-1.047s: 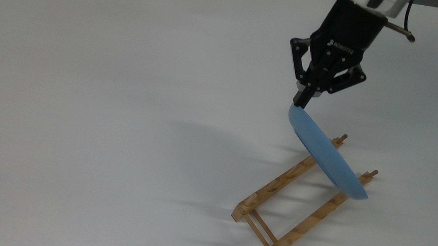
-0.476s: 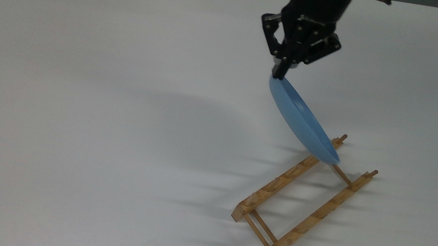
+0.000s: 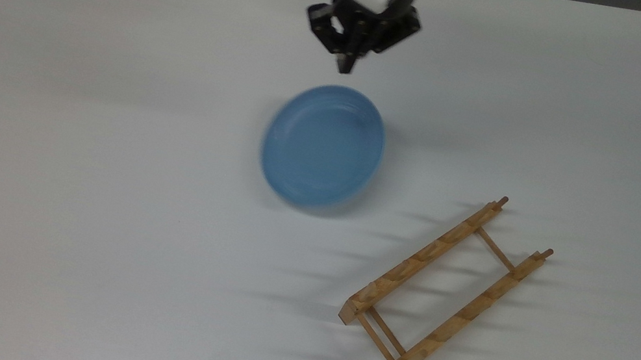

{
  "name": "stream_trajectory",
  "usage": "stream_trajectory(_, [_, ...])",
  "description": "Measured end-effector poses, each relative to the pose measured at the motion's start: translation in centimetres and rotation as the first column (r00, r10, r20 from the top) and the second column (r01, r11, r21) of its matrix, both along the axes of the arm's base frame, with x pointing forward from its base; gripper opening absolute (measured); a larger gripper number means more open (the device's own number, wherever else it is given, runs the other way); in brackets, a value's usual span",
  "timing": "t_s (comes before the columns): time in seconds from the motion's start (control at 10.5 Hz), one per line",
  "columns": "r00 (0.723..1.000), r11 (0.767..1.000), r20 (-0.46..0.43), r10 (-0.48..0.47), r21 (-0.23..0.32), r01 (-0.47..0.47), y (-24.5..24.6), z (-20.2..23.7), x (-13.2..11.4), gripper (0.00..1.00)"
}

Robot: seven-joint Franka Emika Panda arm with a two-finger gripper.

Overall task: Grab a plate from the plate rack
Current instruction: 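Lower the blue plate flat onto the table beside the rack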

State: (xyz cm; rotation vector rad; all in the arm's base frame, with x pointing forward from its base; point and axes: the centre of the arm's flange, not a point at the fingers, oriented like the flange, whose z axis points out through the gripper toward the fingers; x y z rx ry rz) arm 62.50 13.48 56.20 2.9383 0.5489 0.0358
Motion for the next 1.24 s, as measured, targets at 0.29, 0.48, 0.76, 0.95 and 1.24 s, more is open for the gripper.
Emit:
stream_trajectory(0.29, [0.993,0.999,-0.111,0.045,-0.018,-0.047,-4.7,-2.6,0.1,0.01])
stream_trajectory(0.48, [0.986,0.999,-0.165,0.029,-0.022,-0.033,-6.7,-5.2,0.3,0.01])
stream_trajectory(0.76, [0.974,1.0,-0.227,0.01,-0.026,-0.016,-7.8,-8.8,0.8,0.13])
stream_trajectory(0.95, [0.969,1.0,-0.247,-0.001,-0.027,-0.006,-8.5,-10.1,1.0,0.44])
stream_trajectory(1.24, [0.971,0.997,-0.227,-0.079,-0.038,0.072,-8.6,-12.2,1.3,0.89])
